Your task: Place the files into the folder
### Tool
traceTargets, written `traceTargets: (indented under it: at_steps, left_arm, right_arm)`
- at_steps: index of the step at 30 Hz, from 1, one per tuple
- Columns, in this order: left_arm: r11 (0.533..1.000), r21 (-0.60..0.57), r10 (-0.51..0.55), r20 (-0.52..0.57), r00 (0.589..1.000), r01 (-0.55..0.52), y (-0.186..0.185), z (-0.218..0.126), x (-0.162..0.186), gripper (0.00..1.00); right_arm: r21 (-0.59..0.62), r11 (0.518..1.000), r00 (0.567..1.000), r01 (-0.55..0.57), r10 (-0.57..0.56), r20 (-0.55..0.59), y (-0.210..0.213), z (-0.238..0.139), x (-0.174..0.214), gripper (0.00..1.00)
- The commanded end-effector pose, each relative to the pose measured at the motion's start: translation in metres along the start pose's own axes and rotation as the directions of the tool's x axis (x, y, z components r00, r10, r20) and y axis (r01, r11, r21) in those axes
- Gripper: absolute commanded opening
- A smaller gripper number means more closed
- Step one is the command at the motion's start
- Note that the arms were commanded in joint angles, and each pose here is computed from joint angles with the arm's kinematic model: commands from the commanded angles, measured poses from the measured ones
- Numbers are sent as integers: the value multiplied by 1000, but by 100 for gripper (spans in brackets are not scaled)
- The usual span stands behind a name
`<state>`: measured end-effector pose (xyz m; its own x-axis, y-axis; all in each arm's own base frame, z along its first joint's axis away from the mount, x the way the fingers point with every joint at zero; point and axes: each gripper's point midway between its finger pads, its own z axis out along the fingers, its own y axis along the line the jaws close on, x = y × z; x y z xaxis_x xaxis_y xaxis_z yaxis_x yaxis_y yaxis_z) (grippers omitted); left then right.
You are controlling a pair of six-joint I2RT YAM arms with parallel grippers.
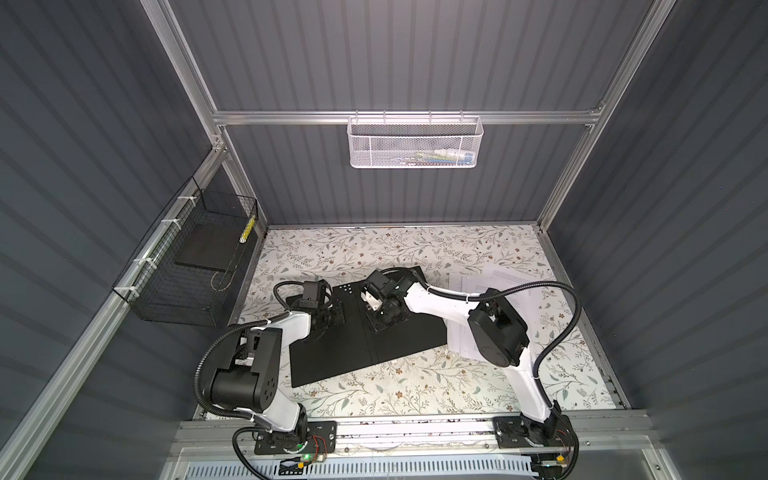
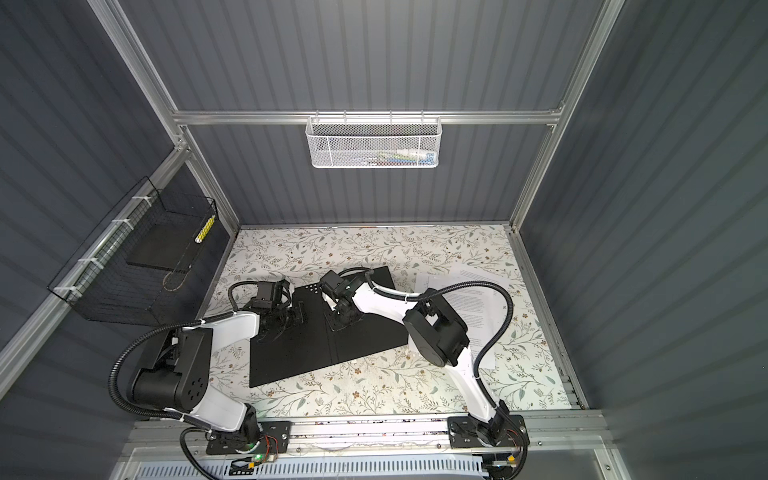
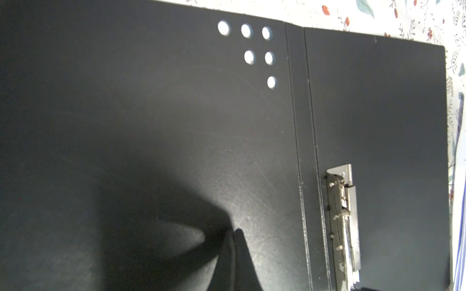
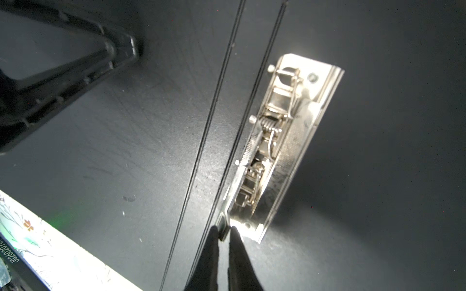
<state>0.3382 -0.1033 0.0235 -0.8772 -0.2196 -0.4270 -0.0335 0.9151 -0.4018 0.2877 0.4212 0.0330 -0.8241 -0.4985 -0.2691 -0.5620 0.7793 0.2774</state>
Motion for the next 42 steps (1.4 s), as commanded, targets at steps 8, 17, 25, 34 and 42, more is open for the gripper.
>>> traceTargets:
  at_steps: [8,17,25,34,42]
  left_arm:
    - [998,-57,-19,-145,989,10,19,9,38,0]
    - [998,-56,-20,-147,989,12,19,10,39,0]
    - [998,-56,-20,-149,989,12,19,10,39,0]
    - [998,-58,-21,-152,988,12,19,10,40,0]
    - [998,-56,-21,-151,988,12,19,10,39,0]
  right_arm:
    - [63,998,1000,-29,30,-5,-12,8,-7,11]
    - [58,998,999,-25,27,-25,-12,11,-3,11]
    - [73,997,1000,-22,23,-14,-15,5,-1,10]
    - [132,991,998,-8,15,-54,-26,11,9,7]
    - [156,987,996,22,-9,-88,-25,19,14,8]
